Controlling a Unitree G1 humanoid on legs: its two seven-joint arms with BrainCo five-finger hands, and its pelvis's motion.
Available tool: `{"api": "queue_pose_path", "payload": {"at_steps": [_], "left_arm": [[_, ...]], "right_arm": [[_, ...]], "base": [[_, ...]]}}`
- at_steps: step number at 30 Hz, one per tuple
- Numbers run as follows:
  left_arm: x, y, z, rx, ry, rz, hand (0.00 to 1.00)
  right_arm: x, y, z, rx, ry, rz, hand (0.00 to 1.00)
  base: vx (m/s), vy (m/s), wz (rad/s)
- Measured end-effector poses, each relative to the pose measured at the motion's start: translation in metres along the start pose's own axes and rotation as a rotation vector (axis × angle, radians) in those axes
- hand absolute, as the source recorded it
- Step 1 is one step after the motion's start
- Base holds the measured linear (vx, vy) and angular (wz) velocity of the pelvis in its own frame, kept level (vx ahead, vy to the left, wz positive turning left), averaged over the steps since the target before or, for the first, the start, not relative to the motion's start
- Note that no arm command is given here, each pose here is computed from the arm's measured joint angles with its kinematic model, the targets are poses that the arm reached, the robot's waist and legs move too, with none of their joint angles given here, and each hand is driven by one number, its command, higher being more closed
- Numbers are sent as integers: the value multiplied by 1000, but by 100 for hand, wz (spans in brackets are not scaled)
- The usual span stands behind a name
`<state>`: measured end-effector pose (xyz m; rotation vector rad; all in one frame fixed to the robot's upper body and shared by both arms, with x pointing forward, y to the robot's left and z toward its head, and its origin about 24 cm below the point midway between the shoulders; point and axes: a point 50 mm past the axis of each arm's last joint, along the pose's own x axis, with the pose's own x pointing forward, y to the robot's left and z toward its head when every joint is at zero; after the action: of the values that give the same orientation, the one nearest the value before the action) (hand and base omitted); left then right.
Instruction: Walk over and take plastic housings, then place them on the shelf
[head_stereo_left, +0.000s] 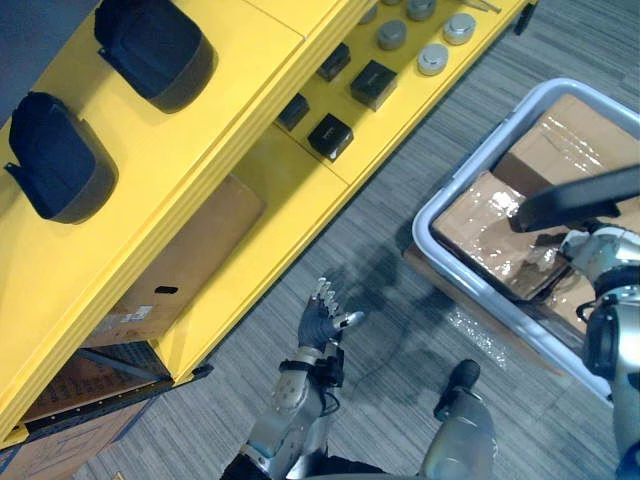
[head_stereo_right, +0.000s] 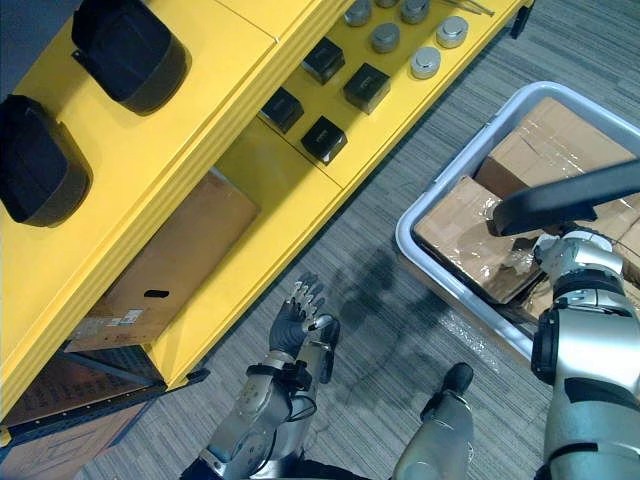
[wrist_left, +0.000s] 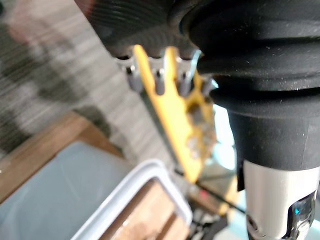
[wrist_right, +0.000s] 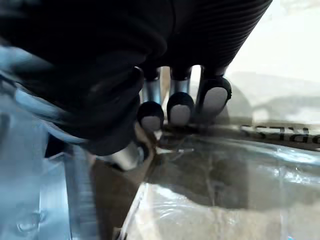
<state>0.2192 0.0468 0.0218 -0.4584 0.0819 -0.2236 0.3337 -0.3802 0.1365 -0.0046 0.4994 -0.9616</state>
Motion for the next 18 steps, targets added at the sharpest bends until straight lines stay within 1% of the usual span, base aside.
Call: {"api": "queue_pose_path", "payload": {"at_steps": [5, 8, 11, 12, 17, 18], "left_arm": [[-10, 3, -1, -11, -15, 13, 0], [-13, 4, -1, -12, -13, 18, 0], [-15, 5, 0, 21, -20, 5, 0], [-17, 4, 1, 21, -27, 2, 0], [-24, 7, -4, 14, -2, 18, 0], [-26, 8, -6, 11, 4, 26, 0]], "right_arm": [[1, -3, 5, -74, -38, 12, 100], [3, -15, 12, -110, -63, 9, 100], [5, -24, 18, -152, -84, 4, 100], [5, -28, 20, -152, -90, 1, 0], [4, -28, 26, -255, -154, 20, 0], [1, -23, 35, -266, -213, 29, 0]], "base": [[10, 14, -4], [15, 7, -6], [-5, 15, -9], [-28, 16, -9], [-17, 6, -11], [-4, 4, -7]]}}
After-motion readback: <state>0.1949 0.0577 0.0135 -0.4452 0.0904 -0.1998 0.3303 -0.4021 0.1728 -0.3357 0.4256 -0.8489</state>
